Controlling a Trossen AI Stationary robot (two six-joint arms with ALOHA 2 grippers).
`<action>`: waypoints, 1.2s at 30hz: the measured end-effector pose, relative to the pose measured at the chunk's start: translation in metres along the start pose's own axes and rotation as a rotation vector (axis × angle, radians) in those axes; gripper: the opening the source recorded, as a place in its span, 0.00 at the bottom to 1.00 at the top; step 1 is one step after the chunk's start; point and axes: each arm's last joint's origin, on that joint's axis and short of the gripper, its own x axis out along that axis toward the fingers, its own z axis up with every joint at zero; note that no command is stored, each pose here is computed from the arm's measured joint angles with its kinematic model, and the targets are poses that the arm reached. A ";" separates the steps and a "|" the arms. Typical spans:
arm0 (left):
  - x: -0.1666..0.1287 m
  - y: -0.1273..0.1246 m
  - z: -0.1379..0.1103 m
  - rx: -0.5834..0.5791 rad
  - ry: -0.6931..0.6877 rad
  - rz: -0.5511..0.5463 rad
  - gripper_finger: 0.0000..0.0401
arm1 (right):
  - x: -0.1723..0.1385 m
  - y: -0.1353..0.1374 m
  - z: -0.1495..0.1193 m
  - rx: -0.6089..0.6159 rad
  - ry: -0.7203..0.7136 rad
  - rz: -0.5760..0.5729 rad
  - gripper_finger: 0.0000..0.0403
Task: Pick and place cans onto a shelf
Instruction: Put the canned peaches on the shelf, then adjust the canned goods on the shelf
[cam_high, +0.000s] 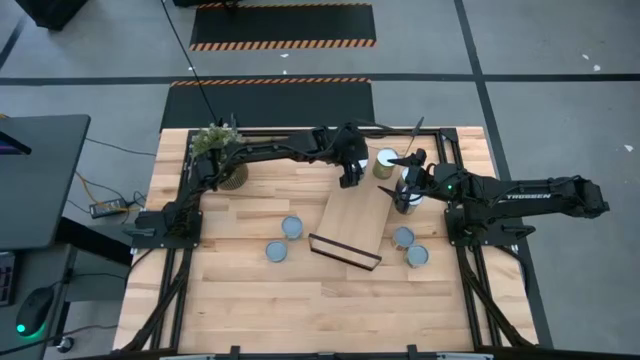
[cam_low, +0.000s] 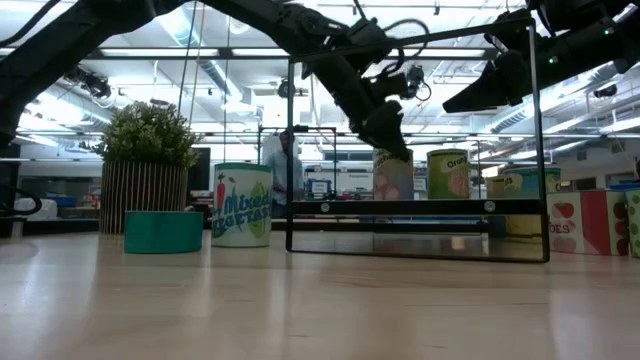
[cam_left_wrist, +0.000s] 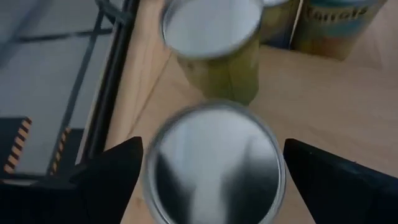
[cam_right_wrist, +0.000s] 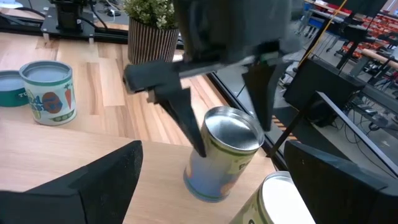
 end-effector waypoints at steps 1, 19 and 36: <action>-0.002 0.000 0.003 0.010 -0.010 0.003 0.98 | 0.000 0.000 0.000 0.000 0.000 0.000 0.99; -0.043 -0.004 0.018 0.031 0.213 0.030 0.98 | 0.000 0.000 -0.001 0.001 0.007 0.004 0.99; -0.002 0.015 -0.017 0.013 0.217 0.364 0.98 | 0.000 0.000 -0.001 0.002 0.006 -0.007 0.99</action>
